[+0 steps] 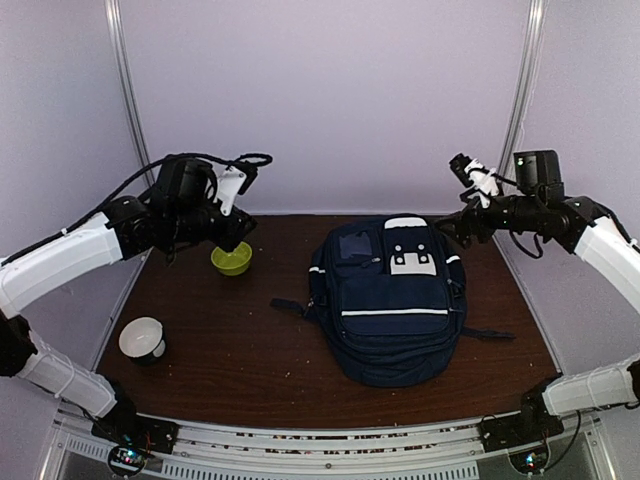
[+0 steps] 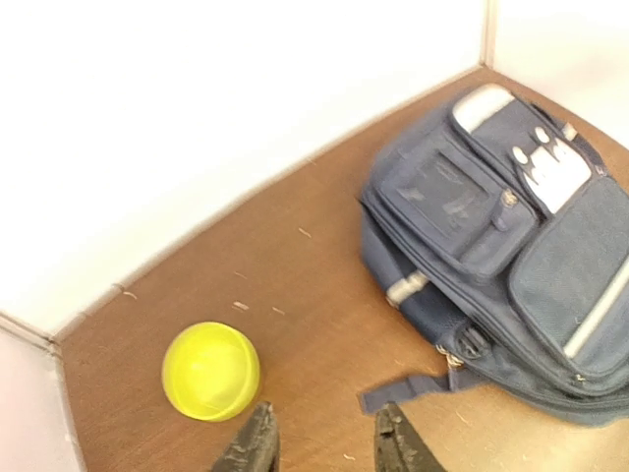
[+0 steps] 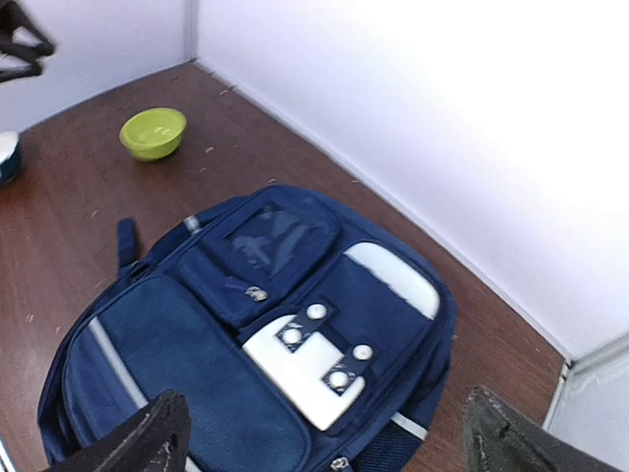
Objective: Pack the student bag
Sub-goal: Reset both arms
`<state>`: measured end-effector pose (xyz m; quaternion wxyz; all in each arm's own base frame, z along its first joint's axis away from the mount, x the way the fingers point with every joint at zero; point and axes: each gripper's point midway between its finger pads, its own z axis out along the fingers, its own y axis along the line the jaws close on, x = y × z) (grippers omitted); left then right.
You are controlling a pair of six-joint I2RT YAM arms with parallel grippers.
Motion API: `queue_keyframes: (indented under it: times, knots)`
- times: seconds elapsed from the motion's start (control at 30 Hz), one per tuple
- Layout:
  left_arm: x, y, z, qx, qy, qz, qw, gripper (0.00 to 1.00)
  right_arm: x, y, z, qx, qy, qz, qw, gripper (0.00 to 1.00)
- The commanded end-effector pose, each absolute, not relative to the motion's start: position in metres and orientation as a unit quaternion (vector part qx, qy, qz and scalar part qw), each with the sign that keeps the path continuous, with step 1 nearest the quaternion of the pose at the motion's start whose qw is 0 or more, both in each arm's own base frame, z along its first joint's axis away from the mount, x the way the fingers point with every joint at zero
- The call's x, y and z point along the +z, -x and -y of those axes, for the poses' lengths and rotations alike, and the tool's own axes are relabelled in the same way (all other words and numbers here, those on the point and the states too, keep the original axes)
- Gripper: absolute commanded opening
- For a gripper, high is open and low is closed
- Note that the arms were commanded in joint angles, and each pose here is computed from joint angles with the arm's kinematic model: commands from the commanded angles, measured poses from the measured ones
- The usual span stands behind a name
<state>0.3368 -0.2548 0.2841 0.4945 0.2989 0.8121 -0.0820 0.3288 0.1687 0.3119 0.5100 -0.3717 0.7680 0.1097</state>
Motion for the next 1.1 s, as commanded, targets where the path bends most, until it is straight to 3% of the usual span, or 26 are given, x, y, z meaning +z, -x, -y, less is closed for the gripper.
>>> queue_keyframes:
  times: [0.0,0.07,0.1,0.13,0.3,0.5,1.07]
  knots:
    - [0.339,-0.343,0.222,-0.019,-0.265,-0.775,0.574,0.48,0.350,-0.355,-0.126,0.111,0.221,-0.777,0.579,1.00]
    - [0.356,-0.342,0.210,-0.005,-0.240,-0.760,0.604,0.67,0.361,-0.354,-0.115,0.105,0.206,-0.772,0.591,1.00]
    - [0.364,-0.341,0.203,0.002,-0.224,-0.754,0.618,0.87,0.369,-0.355,-0.107,0.096,0.187,-0.770,0.602,1.00]
    - [0.369,-0.341,0.196,0.011,-0.208,-0.750,0.628,0.96,0.377,-0.357,-0.094,0.077,0.154,-0.770,0.614,1.00]
    - [0.371,-0.344,0.156,0.075,-0.118,-0.749,0.648,0.98,0.380,-0.352,-0.057,0.046,0.043,-0.769,0.636,1.00]
    - [0.353,-0.341,0.148,0.090,-0.109,-0.747,0.650,0.98,0.362,-0.352,-0.034,0.067,0.004,-0.771,0.634,1.00]
    - [0.331,-0.345,0.154,0.086,-0.117,-0.762,0.631,0.98,0.366,-0.351,-0.026,0.089,0.003,-0.766,0.636,1.00]
